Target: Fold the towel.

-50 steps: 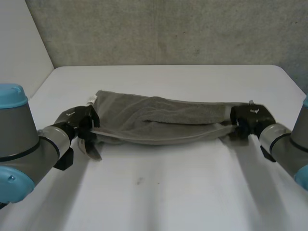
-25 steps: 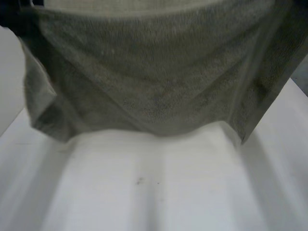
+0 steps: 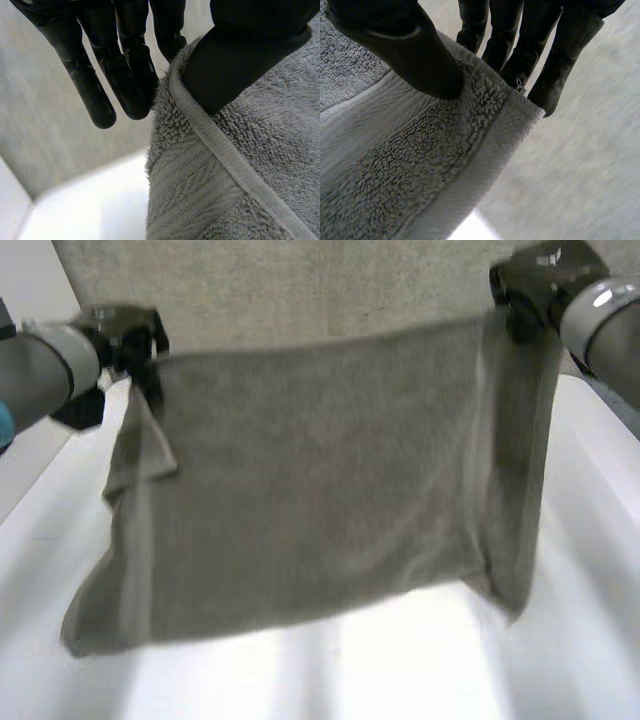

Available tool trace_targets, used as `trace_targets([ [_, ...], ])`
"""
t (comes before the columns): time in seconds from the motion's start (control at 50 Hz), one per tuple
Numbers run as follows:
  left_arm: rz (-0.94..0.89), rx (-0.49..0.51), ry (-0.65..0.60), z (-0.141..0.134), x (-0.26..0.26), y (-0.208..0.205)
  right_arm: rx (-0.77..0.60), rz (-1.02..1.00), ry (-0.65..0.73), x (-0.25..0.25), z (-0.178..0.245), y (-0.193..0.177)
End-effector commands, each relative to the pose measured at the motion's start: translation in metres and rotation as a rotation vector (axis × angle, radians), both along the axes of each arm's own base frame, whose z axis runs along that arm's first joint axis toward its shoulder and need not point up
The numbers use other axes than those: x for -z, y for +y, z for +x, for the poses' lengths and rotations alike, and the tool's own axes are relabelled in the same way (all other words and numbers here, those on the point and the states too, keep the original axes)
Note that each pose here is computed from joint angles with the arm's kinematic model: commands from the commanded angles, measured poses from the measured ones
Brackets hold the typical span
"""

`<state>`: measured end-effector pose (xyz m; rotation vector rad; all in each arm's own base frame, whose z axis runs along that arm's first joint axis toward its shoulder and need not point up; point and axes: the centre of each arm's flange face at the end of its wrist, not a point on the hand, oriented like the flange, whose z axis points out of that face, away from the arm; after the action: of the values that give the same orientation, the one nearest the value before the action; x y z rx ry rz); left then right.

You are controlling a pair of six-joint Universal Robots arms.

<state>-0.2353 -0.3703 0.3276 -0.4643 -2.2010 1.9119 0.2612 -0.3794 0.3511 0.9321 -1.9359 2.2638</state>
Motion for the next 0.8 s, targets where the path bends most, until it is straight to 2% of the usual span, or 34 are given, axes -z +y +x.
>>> trace_targets([
  [0.02,-0.415,0.023,0.242,-0.003,-0.105,0.008,-0.007,-0.380,-0.205,-0.083,0.003,0.002],
  [0.04,-0.415,0.023,0.242,-0.003,-0.105,0.008,-0.007,-0.380,-0.205,-0.083,0.003,0.002],
  [0.08,-0.475,0.032,0.353,0.003,-0.130,0.019,-0.018,-0.437,-0.293,-0.110,-0.006,0.016],
  [0.2,-0.399,0.031,0.391,0.007,-0.118,0.025,-0.028,-0.337,-0.272,-0.094,-0.005,0.026],
  [0.24,-0.276,0.017,0.353,0.008,-0.082,0.026,-0.019,-0.169,-0.191,-0.055,-0.004,0.030],
  [0.26,-0.275,0.017,0.352,0.008,-0.082,0.026,-0.019,-0.169,-0.190,-0.054,-0.004,0.030],
  [0.3,-0.137,-0.007,0.311,0.012,-0.038,0.028,-0.014,-0.005,-0.098,-0.009,-0.005,0.038],
  [0.32,-0.136,-0.007,0.311,0.012,-0.038,0.028,-0.014,-0.004,-0.097,-0.009,-0.005,0.038],
  [0.34,-0.063,-0.012,0.290,0.013,-0.014,0.029,-0.016,0.065,-0.056,0.015,-0.008,0.040],
  [0.36,0.002,-0.009,0.271,0.012,0.009,0.033,-0.016,0.066,-0.055,0.015,-0.008,0.040],
  [0.38,0.003,-0.009,0.271,0.012,0.009,0.033,-0.033,0.127,-0.027,0.038,-0.008,0.044],
  [0.4,0.069,-0.002,0.254,0.012,0.033,0.036,-0.061,0.181,-0.008,0.061,-0.007,0.049],
  [0.42,0.070,-0.002,0.254,0.012,0.033,0.036,-0.061,0.182,-0.008,0.061,-0.007,0.049],
  [0.52,0.254,0.030,0.194,0.009,0.123,0.047,-0.109,0.333,0.041,0.143,-0.009,0.069],
  [0.62,0.298,0.042,0.116,0.011,0.169,0.054,-0.102,0.435,0.087,0.186,-0.017,0.085],
  [0.7,0.309,0.058,0.052,0.012,0.187,0.060,-0.085,0.471,0.088,0.196,-0.027,0.091],
  [0.74,0.300,0.074,-0.004,0.012,0.193,0.064,-0.033,0.466,0.067,0.196,-0.044,0.085],
  [0.8,0.300,0.079,-0.015,0.013,0.195,0.065,-0.013,0.446,0.054,0.194,-0.050,0.081],
])
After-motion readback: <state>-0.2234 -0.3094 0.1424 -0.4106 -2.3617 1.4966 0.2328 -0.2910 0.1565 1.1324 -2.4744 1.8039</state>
